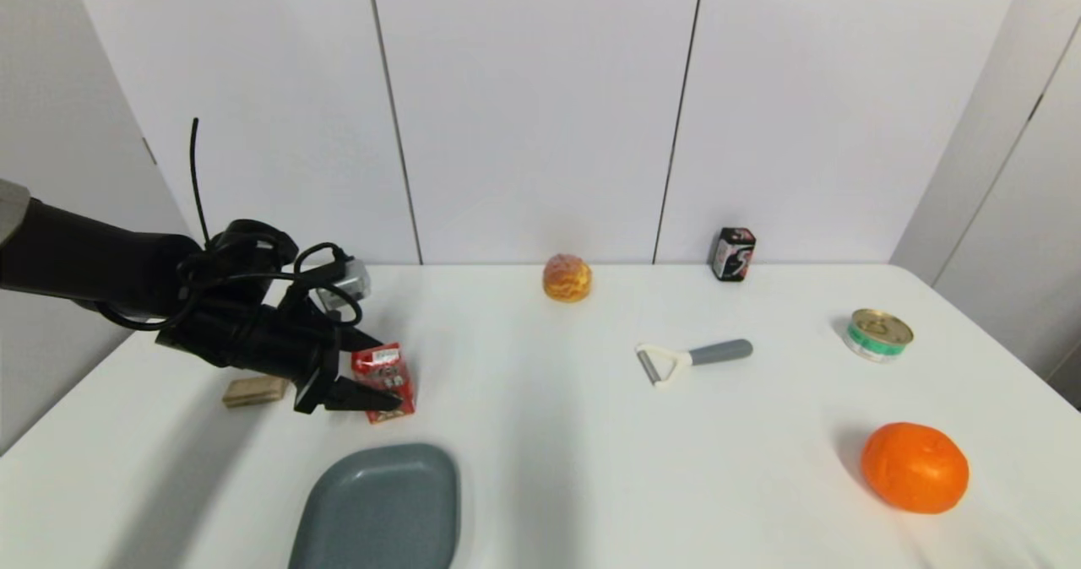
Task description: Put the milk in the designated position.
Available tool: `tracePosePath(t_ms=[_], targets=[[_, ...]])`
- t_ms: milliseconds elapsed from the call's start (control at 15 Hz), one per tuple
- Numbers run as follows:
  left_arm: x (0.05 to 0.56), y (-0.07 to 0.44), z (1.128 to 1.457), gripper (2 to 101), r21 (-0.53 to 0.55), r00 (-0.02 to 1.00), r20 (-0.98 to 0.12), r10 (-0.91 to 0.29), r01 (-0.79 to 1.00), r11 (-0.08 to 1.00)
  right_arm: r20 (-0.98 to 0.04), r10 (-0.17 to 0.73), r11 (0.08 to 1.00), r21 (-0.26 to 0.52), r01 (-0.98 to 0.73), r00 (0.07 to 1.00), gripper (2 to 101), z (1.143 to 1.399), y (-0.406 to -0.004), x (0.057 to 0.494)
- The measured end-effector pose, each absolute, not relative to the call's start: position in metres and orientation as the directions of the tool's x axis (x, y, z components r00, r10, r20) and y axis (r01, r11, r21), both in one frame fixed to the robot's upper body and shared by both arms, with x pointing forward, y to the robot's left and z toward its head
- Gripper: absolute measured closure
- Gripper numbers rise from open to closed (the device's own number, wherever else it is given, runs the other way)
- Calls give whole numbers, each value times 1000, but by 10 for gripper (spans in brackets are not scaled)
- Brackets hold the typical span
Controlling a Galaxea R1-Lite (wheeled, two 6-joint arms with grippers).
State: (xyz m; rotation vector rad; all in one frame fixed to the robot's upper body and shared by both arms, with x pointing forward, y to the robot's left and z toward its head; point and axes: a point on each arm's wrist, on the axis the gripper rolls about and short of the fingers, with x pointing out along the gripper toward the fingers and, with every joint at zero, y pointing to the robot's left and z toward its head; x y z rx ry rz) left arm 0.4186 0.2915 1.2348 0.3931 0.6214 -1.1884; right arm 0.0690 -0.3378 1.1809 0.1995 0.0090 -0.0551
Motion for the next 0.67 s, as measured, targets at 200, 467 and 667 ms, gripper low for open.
tracePosePath(t_ms=[200,467,667], targets=[[404,293,1249,177,-64,249,-653,-715,923,380,-14,-54,979,197,56,998,43,1181,-338,69],[361,297,1276,127,-123,283,-659,-697,874,471,-14,-54,979,198,56,998,43,1181,-338,69],[314,302,1303,103,-110,384,-664,-642,799,591,-14,-54,979,198,56,998,43,1181,-338,69]])
